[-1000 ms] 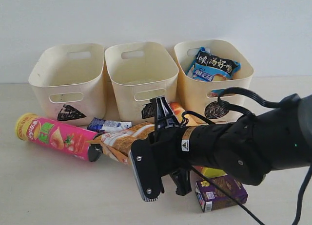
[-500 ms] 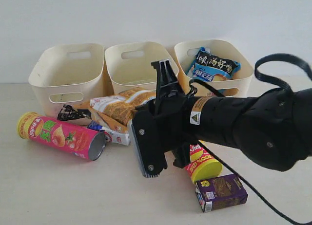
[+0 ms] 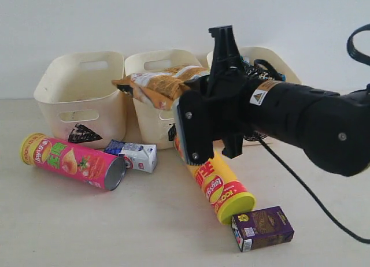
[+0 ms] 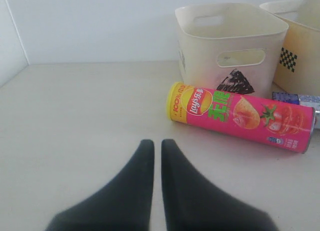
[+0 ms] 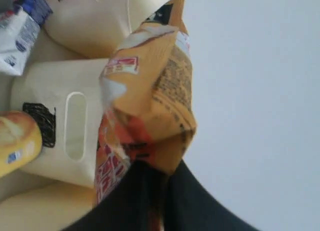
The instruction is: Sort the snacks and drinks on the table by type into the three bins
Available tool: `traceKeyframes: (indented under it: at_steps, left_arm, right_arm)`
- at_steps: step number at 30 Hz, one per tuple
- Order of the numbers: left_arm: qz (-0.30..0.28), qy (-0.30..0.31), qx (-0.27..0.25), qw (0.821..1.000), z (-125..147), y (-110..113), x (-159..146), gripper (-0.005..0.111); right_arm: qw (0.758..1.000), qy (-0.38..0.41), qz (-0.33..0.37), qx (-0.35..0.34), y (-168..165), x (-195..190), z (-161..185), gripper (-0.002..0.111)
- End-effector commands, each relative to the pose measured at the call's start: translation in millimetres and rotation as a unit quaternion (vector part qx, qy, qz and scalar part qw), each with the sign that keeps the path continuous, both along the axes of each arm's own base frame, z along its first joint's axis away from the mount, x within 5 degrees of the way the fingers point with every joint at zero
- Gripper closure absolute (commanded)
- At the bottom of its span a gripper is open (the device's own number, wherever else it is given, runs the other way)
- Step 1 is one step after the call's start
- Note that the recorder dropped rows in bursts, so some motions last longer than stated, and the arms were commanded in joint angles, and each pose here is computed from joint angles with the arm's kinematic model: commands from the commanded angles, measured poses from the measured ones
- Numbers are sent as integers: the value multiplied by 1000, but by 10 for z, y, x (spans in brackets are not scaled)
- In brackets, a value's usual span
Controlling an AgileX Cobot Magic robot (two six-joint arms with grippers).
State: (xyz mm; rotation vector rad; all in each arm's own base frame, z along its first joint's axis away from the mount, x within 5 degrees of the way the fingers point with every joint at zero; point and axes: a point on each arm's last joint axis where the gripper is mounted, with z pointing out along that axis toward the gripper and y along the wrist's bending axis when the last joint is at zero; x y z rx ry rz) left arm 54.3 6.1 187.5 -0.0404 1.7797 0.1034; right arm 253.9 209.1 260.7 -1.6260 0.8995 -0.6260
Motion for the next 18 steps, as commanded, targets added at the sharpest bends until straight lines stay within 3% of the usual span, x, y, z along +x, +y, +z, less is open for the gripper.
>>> traceKeyframes:
  at_steps: [1, 10, 18]
  left_arm:
    - [0, -2, 3, 1000, -6, 0, -1, 102]
    - [0, -2, 3, 1000, -6, 0, -1, 102]
    - [0, -2, 3, 1000, -6, 0, -1, 102]
  right_arm:
    - [998, -32, -51, 19, -242, 183, 121, 109]
    - [985, -41, -144, 84, -668, 629, 438, 109]
    - [977, -59, -180, 94, -761, 1126, 518, 109]
